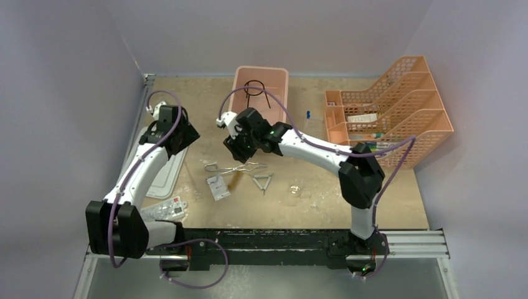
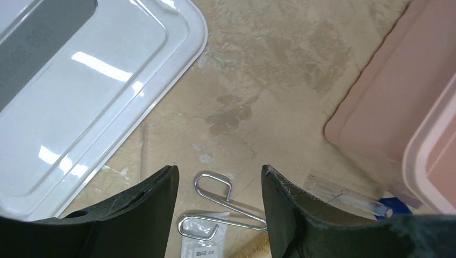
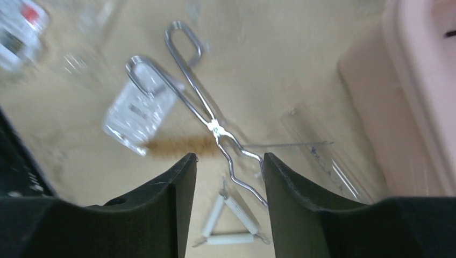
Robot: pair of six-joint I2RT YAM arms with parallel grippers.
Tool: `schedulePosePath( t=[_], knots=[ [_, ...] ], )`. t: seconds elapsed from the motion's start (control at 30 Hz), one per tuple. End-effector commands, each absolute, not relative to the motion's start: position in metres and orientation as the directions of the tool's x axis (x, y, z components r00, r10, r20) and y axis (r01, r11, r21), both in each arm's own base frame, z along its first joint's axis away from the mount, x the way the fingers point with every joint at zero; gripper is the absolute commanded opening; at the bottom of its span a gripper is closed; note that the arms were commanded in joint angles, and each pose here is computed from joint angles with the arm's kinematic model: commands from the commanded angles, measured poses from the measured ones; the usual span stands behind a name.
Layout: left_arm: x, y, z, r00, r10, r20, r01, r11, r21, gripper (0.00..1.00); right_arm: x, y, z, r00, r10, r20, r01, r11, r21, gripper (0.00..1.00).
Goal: Organize the chemistry lab equipment
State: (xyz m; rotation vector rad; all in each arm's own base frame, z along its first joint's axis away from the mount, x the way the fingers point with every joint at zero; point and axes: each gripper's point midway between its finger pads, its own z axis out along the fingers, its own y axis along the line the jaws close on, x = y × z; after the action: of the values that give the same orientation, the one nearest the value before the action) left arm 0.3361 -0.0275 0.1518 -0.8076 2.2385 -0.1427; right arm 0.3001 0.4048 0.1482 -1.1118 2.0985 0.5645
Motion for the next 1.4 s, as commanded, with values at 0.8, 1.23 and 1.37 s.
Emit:
schedulePosePath(
  t=[0.8, 1.23, 1.37],
  knots=[
    [0.341, -0.031, 0.12, -0.567, -0.626, -0.536, -0.516, 0.776, -0.362, 0.56, 0.281, 0.374, 0.051, -0.15, -0.889, -0.432, -0.953, 0.246, -0.177, 0.22],
    [0.338, -0.031, 0.119, -0.571, -0.625, -0.531, -0.515, 0.777, -0.362, 0.56, 0.279, 0.372, 0.031, -0.175, -0.901, -0.396, -0.954, 0.254, -0.156, 0.29],
    [0.339, -0.031, 0.119, -0.57, -0.626, -0.532, -0.515, 0.777, -0.362, 0.56, 0.282, 0.373, 0.028, -0.177, -0.901, -0.395, -0.948, 0.263, -0.176, 0.27]
  ],
)
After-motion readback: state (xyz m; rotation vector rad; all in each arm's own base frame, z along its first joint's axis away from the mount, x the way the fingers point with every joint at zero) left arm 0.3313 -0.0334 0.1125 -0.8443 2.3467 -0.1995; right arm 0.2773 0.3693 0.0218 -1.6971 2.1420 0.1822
